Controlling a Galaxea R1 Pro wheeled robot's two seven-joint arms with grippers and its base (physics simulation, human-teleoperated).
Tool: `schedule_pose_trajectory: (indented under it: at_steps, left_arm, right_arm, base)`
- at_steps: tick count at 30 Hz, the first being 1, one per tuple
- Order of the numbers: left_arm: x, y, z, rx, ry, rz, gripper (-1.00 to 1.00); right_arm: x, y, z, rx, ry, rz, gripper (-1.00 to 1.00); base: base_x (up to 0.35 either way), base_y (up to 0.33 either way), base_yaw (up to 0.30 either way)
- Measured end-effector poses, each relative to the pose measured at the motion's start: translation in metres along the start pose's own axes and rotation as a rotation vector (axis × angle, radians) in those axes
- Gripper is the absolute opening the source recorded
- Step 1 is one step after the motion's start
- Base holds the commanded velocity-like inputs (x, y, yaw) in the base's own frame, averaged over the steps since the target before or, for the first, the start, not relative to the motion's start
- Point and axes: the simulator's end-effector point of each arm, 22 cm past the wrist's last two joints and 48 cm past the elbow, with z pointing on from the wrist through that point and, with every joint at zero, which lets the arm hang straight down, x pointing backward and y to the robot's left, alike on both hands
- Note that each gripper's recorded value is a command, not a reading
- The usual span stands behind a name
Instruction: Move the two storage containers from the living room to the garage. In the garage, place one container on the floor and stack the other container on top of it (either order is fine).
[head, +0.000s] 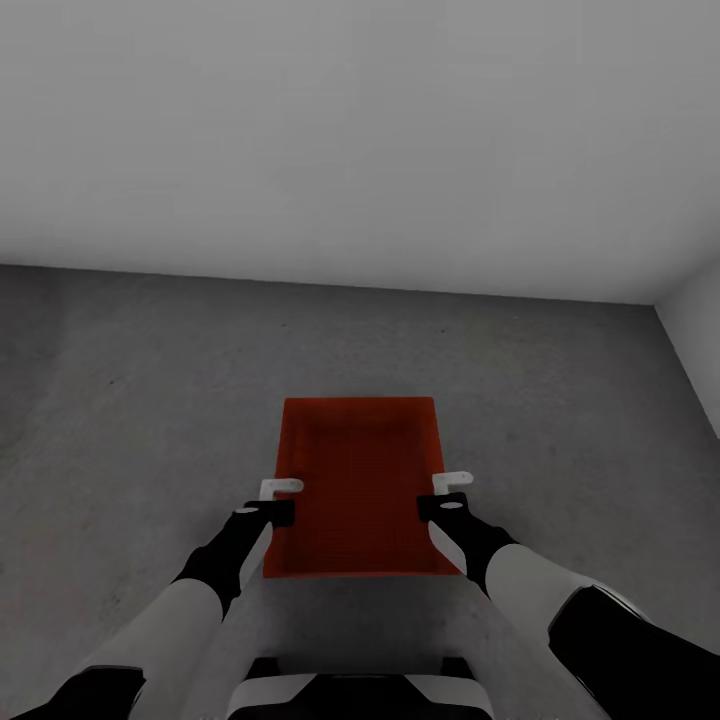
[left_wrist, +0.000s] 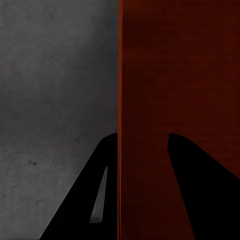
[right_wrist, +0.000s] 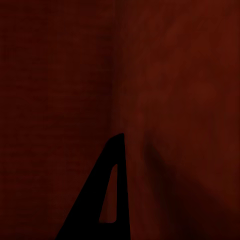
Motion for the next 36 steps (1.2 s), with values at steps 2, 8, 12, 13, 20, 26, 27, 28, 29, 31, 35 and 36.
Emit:
schedule_pose_trajectory:
  at_steps: [2,8,12,13,20,26,27,28,29,31,35,36]
  left_arm:
    - [0.0001,0.0001,0.0,0.0,0.0,0.0,-1.0]
    - [0.0001,0.0001,0.0,0.0,0.0,0.0,-1.0]
    - [-0.0001,0.0,0.0,0.0,0.0,0.0,-1.0]
    - [0.0,0.0,0.0,0.0,0.0,0.0,-1.0]
    - [-0.0002,0.0,-0.0001,0.0,0.0,0.0,-1.0]
    - [0.0,0.0,0.0,0.0,0.0,0.0,-1.0]
    - [-0.0001,0.0,0.0,0.0,0.0,0.0,-1.0]
    - [-0.0002,-0.0001,-0.0001,-0.001,0.0,0.0,-1.0]
    - [-0.0001,-0.0002,-0.0001,-0.001,0.0,0.0,-1.0]
    - [-0.0001,-0.0005,-0.0001,-0.001,0.0,0.0,-1.0]
    - [0.0,-0.0005,-0.0001,-0.001,0.0,0.0,-1.0]
    - [0.0,-0.0005,-0.0001,-0.001,0.0,0.0,-1.0]
  right_arm:
    - [0.0,0.0001,0.0,0.0,0.0,0.0,-1.0]
    - [-0.0001,0.0001,0.0,0.0,0.0,0.0,-1.0]
    - [0.0,0.0,0.0,0.0,0.0,0.0,-1.0]
    - [0.0,0.0,0.0,0.0,0.0,0.0,-1.0]
    - [0.0,0.0,0.0,0.0,0.0,0.0,-1.0]
    - [0.0,0.0,0.0,0.0,0.0,0.0,-1.0]
    - [0.0,0.0,0.0,0.0,0.0,0.0,-1.0]
    - [0.0,-0.0001,0.0001,-0.001,0.0,0.001,-1.0]
    - [0.0,-0.0002,0.0001,0.0,0.0,0.0,-1.0]
    - [0.0001,-0.0005,0.0002,-0.001,0.0,0.0,-1.0]
    - [0.0001,-0.0005,0.0002,-0.001,0.0,0.0,-1.0]
    - [0.0001,-0.0005,0.0002,-0.001,0.0,0.0,-1.0]
  base:
    - [-0.001,0.0,0.148]
    - [0.0,0.0,0.241]
    - [0.0,0.0,0.109]
    - [0.0,0.0,0.028]
    - [0.0,0.0,0.007]
    - [0.0,0.0,0.0]
    - [0.0,0.0,0.0]
    - [0.0,0.0,0.0]
    - [0.0,0.0,0.0]
    - [0.0,0.0,0.0]
    - [0.0,0.0,0.0]
    - [0.0,0.0,0.0]
